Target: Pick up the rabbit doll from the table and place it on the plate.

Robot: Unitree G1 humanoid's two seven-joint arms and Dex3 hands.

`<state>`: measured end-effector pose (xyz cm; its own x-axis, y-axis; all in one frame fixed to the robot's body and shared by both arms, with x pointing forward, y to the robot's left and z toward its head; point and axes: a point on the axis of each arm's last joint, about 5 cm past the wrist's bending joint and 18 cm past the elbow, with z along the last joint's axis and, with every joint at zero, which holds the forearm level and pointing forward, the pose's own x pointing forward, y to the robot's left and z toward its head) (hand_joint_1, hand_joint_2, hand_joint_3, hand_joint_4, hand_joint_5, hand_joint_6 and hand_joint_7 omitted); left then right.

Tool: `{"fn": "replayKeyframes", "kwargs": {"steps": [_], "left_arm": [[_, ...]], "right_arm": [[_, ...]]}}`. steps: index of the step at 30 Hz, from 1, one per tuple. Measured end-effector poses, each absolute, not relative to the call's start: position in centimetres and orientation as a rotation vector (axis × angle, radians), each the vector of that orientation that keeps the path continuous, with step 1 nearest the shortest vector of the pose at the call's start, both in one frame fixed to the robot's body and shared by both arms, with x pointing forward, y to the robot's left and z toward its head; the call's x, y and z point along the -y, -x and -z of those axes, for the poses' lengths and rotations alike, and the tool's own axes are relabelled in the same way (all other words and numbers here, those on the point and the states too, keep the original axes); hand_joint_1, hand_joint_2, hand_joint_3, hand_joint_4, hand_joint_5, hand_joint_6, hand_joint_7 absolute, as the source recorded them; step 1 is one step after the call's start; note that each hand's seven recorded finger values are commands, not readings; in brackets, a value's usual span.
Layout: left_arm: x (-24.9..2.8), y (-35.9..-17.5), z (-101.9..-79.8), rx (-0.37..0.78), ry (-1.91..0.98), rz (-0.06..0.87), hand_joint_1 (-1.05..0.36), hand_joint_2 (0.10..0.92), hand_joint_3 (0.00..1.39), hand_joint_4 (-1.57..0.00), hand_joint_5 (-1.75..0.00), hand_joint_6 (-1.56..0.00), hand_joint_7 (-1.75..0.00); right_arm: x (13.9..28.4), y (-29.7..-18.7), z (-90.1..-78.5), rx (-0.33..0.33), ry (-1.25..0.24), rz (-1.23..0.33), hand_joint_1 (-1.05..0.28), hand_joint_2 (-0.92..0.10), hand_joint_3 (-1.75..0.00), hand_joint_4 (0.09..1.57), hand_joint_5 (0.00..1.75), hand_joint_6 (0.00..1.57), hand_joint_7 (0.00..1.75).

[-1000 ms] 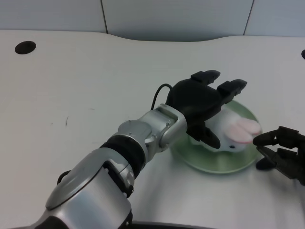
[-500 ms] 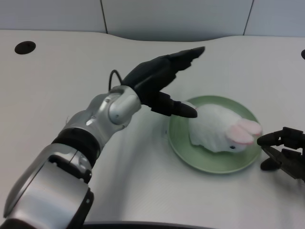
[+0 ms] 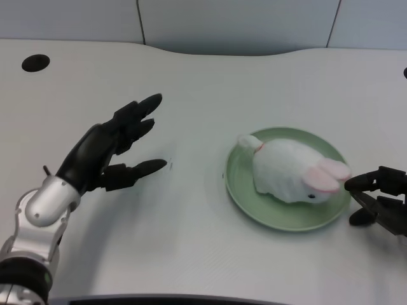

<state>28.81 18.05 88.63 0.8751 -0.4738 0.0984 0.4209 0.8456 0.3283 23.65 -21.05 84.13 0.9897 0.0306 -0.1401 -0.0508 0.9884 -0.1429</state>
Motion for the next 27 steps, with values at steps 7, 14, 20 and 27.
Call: {"fn": "replayKeyframes", "kwargs": {"steps": [7, 14, 20, 27], "left_arm": [[-20.8, -25.5, -85.8, 0.031, -0.232, 0.33, -0.55, 0.921, 0.46, -0.88, -0.28, -0.8, -0.12], [-21.9, -23.6, -84.5, -0.054, -0.143, 0.27, -0.51, 0.921, 0.47, -0.7, -1.19, -1.06, -0.08], [-21.9, -23.4, -84.0, -0.098, -0.107, 0.284, -0.5, 0.921, 0.49, -0.59, -1.59, -0.66, -1.16], [-21.9, -23.4, -83.6, -0.14, -0.091, 0.301, -0.51, 0.921, 0.47, -0.58, -1.74, -0.51, -1.48]], "right_arm": [[21.3, -23.7, -84.2, -0.148, 0.153, -0.037, -0.81, -0.92, -0.06, 0.91, 1.01, 0.81, 0.87], [21.8, -23.7, -84.1, -0.152, 0.166, -0.035, -0.81, -0.92, -0.07, 0.88, 1.02, 0.79, 0.87], [21.9, -23.9, -84.0, -0.162, 0.159, -0.036, -0.8, -0.91, -0.06, 0.9, 1.01, 0.8, 0.87], [21.8, -24.3, -84.0, -0.16, 0.155, -0.041, -0.81, -0.92, -0.05, 0.89, 1.01, 0.8, 0.87]]}}
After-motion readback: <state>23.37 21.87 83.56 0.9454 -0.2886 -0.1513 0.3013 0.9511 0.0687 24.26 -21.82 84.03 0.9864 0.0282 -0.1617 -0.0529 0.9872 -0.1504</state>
